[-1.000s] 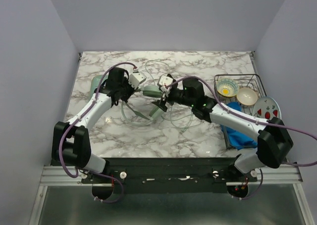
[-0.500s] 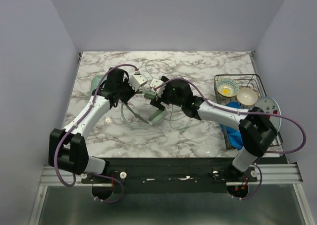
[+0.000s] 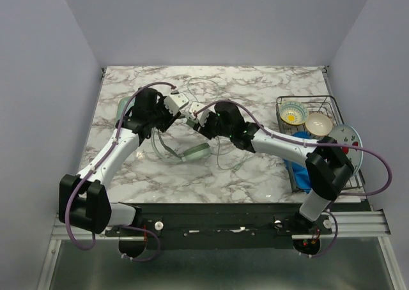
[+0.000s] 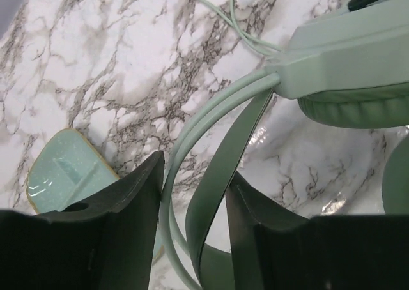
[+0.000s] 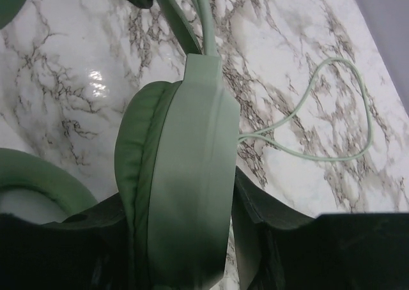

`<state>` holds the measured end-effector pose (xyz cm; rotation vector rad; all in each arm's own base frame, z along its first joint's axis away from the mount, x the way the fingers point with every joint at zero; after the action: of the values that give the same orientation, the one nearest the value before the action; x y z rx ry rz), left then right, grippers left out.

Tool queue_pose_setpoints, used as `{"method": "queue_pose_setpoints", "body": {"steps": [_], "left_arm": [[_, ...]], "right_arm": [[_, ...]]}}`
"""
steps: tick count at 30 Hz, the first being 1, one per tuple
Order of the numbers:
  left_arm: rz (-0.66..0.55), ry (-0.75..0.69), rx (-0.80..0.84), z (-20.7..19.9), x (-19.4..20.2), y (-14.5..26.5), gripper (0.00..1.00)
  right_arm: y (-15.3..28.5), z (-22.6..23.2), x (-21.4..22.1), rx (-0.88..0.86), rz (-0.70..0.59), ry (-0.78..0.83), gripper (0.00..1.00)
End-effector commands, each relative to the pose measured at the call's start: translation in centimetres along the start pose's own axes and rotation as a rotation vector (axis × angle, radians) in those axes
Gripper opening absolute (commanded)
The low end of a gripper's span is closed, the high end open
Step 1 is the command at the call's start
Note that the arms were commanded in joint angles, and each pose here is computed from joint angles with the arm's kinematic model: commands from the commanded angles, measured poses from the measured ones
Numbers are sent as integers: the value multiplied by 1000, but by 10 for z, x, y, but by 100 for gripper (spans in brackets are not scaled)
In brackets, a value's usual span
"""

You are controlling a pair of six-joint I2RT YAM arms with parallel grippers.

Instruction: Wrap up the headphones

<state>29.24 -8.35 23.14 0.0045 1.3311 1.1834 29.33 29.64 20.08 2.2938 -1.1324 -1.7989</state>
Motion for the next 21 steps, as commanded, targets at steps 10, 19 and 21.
{"method": "queue_pose_setpoints", "body": {"steps": [10,19,21], "left_arm": [[-41,147,-311,17,-3,-2,80],[-87,181,-283,14,-8,-2,58],[-106,186,-256,12,-10,-1,40]], "right_arm": [[60,-37,-60,299,-147,-159,1],[66,-34,-59,280,-148,-159,1],[65,-34,-59,275,-149,-157,1]]}}
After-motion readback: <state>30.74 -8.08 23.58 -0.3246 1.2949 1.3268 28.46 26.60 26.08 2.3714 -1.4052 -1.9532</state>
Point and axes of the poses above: each gripper's point midway between its finger pads, its own y axis back along the fingers, its own z axis along the line the jaws close on, x = y × z, the point moved 10 cm from there along y, back along the fingers, and after that the axes turned 3 degrees about -y, right-handed, at the moved point
